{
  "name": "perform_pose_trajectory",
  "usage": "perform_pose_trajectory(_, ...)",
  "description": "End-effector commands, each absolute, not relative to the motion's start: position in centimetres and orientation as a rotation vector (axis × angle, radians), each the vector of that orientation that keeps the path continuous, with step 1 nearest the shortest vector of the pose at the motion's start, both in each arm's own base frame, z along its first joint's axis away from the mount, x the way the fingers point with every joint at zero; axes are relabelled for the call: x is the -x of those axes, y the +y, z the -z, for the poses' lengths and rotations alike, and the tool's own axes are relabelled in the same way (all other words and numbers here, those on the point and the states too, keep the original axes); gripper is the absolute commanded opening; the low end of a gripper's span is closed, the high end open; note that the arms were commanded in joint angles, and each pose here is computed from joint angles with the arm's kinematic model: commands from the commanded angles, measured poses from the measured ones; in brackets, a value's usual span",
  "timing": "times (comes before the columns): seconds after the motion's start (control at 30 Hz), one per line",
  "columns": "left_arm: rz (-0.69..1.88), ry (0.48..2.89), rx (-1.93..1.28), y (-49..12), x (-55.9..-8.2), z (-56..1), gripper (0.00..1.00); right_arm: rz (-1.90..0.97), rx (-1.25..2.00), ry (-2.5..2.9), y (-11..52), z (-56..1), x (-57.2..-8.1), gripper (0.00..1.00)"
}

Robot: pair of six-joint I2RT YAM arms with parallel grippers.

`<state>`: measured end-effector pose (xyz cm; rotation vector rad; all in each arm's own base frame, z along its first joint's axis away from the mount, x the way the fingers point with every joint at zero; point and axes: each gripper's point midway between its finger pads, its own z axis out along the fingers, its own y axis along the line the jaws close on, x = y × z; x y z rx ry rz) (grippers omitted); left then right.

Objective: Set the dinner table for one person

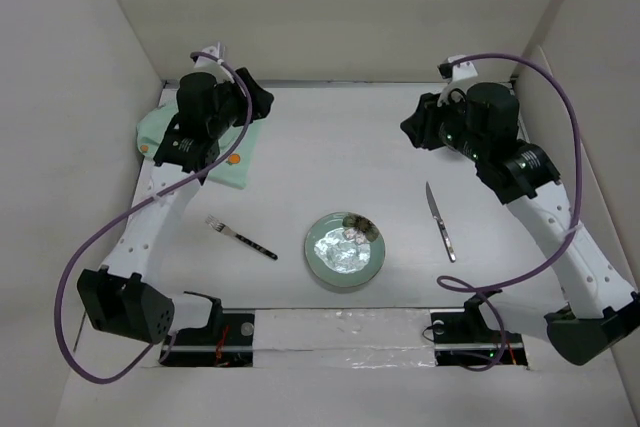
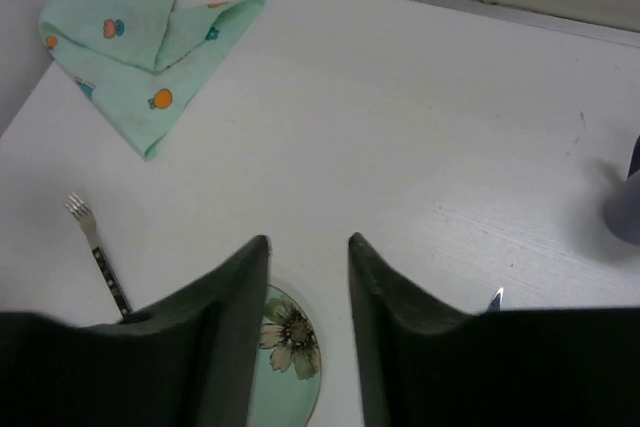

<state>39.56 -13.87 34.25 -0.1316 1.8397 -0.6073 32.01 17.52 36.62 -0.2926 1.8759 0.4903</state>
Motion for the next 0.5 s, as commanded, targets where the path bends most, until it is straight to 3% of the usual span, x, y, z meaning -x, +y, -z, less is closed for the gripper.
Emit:
perform_pose_trajectory(0.0,0.577,1.843,0.21,-12.9,-39.6,-33.9,0.5,-0.499,0.285,1.883,17.1,-36.1,-31.8,0.33)
perform_pose_trajectory(0.03,0.55,1.849,0.236,-12.4,-39.7,-33.7,0.49,-0.502,0.287,1.884,17.0,-36.1,-31.4,0.1)
perform_pose_trajectory(0.07,0.506,1.859,0.273,-11.6,-39.9,-33.3,0.47,-0.502,0.284,1.891,16.7,-35.8,-31.3,0.0)
perform_pose_trajectory(0.2,0.344,1.927,0.434,-8.3,-41.3,-30.0,0.0,-0.514,0.292,1.907,16.6,-34.6,-30.8,0.0)
perform_pose_trajectory(0.27,0.276,2.011,0.629,-3.7,-41.8,-25.4,0.0,-0.517,0.294,1.913,16.6,-34.1,-30.7,0.0)
perform_pose_trajectory(0.33,0.291,2.016,0.677,-2.9,-42.0,-24.5,0.0,-0.515,0.296,1.912,16.6,-34.2,-30.7,0.0)
perform_pose_trajectory(0.37,0.273,2.034,0.72,-1.7,-42.1,-22.9,0.19,-0.513,0.296,1.917,16.5,-34.1,-30.7,0.0)
perform_pose_trajectory(0.47,0.215,2.06,0.858,2.1,-42.1,-19.4,0.45,-0.515,0.304,1.94,16.5,-33.1,-30.4,0.0)
